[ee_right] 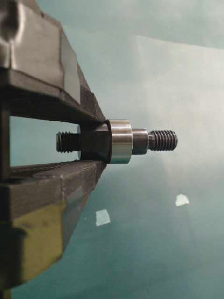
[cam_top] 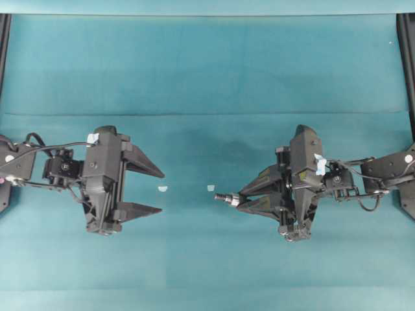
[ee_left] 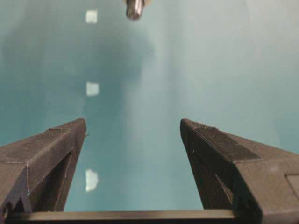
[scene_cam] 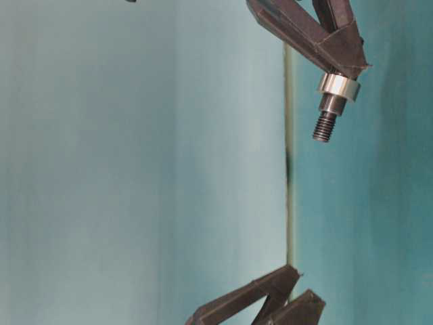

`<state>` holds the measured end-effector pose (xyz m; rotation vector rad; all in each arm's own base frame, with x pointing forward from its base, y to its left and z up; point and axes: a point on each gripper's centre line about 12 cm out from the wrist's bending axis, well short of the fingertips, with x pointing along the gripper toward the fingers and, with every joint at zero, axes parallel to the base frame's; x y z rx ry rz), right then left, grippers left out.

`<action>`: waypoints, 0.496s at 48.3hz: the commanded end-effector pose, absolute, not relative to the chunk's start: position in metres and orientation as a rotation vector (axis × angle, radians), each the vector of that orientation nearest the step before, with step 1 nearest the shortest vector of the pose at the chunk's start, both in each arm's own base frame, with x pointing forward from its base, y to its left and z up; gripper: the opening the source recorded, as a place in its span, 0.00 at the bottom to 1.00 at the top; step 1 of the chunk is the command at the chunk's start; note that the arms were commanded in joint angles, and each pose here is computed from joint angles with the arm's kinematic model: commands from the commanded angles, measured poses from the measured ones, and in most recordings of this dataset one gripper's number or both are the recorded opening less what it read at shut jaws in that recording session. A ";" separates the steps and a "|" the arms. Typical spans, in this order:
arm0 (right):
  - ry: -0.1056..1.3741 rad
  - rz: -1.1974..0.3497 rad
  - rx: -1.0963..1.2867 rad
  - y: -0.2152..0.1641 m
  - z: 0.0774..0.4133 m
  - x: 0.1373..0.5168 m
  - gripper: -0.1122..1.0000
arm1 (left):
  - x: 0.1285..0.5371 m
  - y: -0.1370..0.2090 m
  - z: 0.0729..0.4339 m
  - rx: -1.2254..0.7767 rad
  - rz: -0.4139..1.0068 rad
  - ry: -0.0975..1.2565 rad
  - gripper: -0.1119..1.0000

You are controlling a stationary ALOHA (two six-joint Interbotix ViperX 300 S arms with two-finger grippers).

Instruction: Insert the washer onto the shaft with both hands.

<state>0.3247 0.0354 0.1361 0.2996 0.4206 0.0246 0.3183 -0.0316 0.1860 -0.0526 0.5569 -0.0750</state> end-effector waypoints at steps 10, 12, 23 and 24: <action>0.389 0.032 0.298 0.036 0.145 0.328 0.10 | 0.318 -0.032 0.204 -0.051 -0.080 0.505 0.90; 0.389 0.032 0.298 0.036 0.145 0.328 0.10 | 0.317 -0.032 0.204 -0.051 -0.081 0.503 0.90; 0.387 0.032 0.298 0.036 0.145 0.328 0.10 | 0.317 -0.032 0.206 -0.060 -0.078 0.499 0.90; 0.389 0.032 0.298 0.036 0.145 0.328 0.10 | 0.317 -0.031 0.206 -0.060 -0.077 0.499 0.90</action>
